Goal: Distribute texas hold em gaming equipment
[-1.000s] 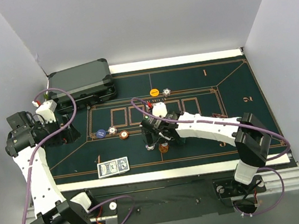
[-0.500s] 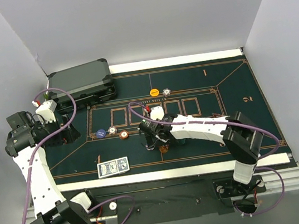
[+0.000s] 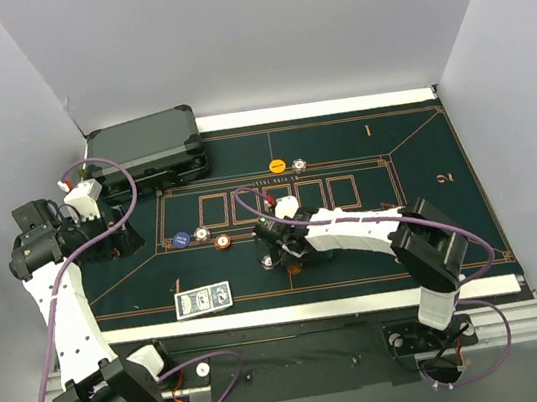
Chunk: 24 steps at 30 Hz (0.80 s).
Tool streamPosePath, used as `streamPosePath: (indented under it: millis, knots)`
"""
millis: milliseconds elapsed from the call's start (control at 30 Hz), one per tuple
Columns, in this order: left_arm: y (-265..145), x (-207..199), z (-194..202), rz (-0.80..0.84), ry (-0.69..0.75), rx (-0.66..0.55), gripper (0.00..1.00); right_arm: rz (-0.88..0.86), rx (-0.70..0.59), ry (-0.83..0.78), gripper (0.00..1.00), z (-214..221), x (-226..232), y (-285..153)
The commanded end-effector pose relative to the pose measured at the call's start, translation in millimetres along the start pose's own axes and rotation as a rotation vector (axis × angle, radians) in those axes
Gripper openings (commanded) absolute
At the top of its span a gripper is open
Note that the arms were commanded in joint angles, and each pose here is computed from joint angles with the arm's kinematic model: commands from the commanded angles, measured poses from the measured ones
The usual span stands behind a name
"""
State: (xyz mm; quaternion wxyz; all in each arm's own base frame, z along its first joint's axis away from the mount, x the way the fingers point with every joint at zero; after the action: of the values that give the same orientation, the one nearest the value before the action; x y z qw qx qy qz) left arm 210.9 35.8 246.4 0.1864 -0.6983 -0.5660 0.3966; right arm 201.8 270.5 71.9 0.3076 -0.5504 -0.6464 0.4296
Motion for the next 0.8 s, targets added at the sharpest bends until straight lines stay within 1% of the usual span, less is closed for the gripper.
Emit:
streamPosePath:
  millis: [0, 100, 333, 467, 767]
  knots:
    - [-4, -1, -10, 0.012, 0.031, -0.043, 0.96, 0.022, 0.015, 0.012, 0.57, 5, -5, 4]
    - [-4, -1, -10, 0.01, 0.033, -0.043, 0.96, 0.02, 0.012, 0.013, 0.51, 3, -5, 3]
    - [-4, -1, -9, 0.008, 0.031, -0.042, 0.96, 0.012, 0.003, 0.011, 0.46, 3, -5, -1]
    - [-3, -1, -8, 0.008, 0.031, -0.039, 0.96, 0.008, 0.002, 0.015, 0.41, 2, -5, -3]
    - [-1, -1, -7, 0.016, 0.027, -0.039, 0.96, -0.009, -0.027, 0.018, 0.37, -8, -6, -19]
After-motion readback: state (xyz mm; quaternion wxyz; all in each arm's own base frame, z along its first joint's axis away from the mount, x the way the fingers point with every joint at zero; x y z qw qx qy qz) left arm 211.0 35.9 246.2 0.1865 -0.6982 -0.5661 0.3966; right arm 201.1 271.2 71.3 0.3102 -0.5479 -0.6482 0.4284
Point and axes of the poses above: each gripper's point midway between its finger pads, its own y axis out along the fingers, its own x axis along the line the jaws close on, z = x × y, the point moved 5 cm from there along -y, back along the fingers, and after that the axes turned 5 degrees about -y, right-handed, at the moved point
